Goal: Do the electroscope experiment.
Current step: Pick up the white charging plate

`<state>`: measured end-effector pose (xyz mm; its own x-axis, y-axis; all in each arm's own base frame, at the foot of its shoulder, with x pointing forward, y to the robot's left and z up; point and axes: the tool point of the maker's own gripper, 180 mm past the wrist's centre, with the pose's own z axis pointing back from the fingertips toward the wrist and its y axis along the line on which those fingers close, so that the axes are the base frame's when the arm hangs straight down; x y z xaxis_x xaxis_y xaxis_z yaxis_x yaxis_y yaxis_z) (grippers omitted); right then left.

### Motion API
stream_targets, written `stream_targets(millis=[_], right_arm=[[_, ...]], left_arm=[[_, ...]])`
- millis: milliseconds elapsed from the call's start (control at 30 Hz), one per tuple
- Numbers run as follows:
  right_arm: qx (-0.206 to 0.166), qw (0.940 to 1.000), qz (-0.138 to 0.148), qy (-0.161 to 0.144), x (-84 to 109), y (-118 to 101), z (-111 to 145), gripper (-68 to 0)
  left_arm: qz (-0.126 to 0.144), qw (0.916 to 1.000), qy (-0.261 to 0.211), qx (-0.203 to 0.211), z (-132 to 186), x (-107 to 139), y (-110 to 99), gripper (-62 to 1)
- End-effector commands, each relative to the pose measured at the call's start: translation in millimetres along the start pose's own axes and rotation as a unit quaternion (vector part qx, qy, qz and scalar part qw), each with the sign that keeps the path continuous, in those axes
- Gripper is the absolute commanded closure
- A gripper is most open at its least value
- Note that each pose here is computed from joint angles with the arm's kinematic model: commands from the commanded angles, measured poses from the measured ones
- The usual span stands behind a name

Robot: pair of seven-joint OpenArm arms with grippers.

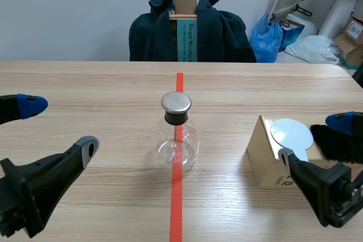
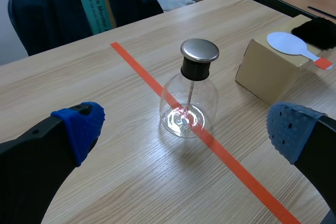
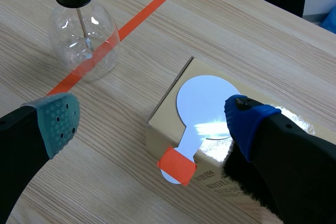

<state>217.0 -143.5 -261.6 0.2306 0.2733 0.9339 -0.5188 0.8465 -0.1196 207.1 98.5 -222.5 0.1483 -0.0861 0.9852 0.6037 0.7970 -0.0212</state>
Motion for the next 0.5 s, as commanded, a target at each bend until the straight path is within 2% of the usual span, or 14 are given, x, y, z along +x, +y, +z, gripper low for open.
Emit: stream_targets(millis=[0,467], right_arm=[[0.0,0.9997,0.008,-0.021,13.8,-2.7,-1.7,-56.0],[0.0,0.9997,0.008,-0.021,13.9,-2.8,-1.8,-56.0]], left_arm=[[-0.02,0.9998,-0.001,-0.009,-0.2,3.9,-5.1,-62.3],[-0.023,0.9997,0.0,-0.009,-0.2,3.4,-5.2,-62.3]])
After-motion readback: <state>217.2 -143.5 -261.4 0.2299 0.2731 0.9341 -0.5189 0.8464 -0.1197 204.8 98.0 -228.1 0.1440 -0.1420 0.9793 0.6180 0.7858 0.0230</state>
